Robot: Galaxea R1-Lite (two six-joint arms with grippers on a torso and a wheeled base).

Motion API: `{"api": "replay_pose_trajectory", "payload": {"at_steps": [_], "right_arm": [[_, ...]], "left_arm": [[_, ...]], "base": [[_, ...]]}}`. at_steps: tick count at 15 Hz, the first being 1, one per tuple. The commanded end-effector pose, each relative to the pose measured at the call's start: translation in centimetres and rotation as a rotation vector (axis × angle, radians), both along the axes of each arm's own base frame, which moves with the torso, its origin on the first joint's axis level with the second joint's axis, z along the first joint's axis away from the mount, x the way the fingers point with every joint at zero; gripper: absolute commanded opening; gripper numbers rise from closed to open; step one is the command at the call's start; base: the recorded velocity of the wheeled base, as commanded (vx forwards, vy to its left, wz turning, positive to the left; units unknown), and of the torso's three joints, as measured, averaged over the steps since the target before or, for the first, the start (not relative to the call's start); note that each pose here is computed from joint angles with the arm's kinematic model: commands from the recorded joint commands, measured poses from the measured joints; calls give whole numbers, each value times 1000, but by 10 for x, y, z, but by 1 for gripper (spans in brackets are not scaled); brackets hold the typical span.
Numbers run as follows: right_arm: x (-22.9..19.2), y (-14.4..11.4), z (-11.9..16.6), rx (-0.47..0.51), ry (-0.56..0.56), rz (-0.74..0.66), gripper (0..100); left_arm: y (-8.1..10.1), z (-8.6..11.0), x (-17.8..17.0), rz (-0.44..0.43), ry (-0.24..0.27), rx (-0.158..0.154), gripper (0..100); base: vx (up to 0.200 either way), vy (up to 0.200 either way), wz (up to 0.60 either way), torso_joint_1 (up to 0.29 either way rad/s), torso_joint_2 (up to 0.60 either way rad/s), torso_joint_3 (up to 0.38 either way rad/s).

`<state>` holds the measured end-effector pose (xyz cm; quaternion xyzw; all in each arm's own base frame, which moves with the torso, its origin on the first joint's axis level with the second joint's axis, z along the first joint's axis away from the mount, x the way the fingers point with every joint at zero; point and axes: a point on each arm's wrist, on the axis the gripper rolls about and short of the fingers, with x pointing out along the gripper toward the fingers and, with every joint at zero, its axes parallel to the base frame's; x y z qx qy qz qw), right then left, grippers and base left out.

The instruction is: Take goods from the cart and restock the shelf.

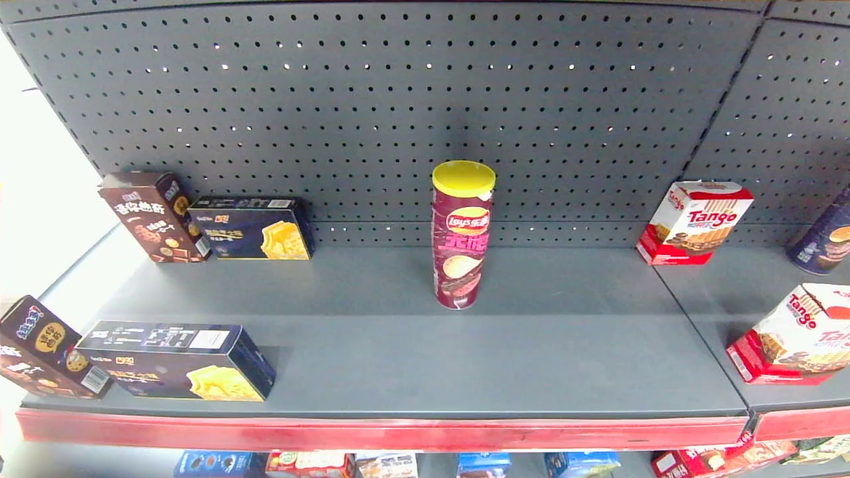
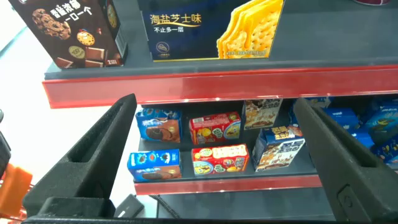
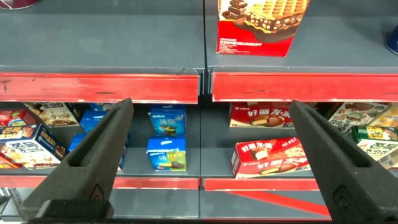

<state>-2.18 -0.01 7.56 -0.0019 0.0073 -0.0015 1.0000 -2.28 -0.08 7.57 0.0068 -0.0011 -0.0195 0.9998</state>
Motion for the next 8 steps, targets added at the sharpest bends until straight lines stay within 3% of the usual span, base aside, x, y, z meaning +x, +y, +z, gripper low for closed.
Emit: {"api": "replay_pose_trajectory", "payload": {"at_steps": [1, 7, 8], "right_arm": [[0, 0, 0, -1, 1, 1, 100], [0, 0, 0, -4, 1, -2, 100], [0, 0, 0, -2, 1, 0, 100]], "left_arm": [[0, 0, 0, -1, -1, 0, 100], [0, 0, 0, -1, -1, 0, 100], [0, 0, 0, 1, -1, 0, 100]], "base": [[0, 0, 0, 0, 0, 0], [0, 0, 0, 0, 0, 0], [0, 0, 600, 7, -2, 7]]}}
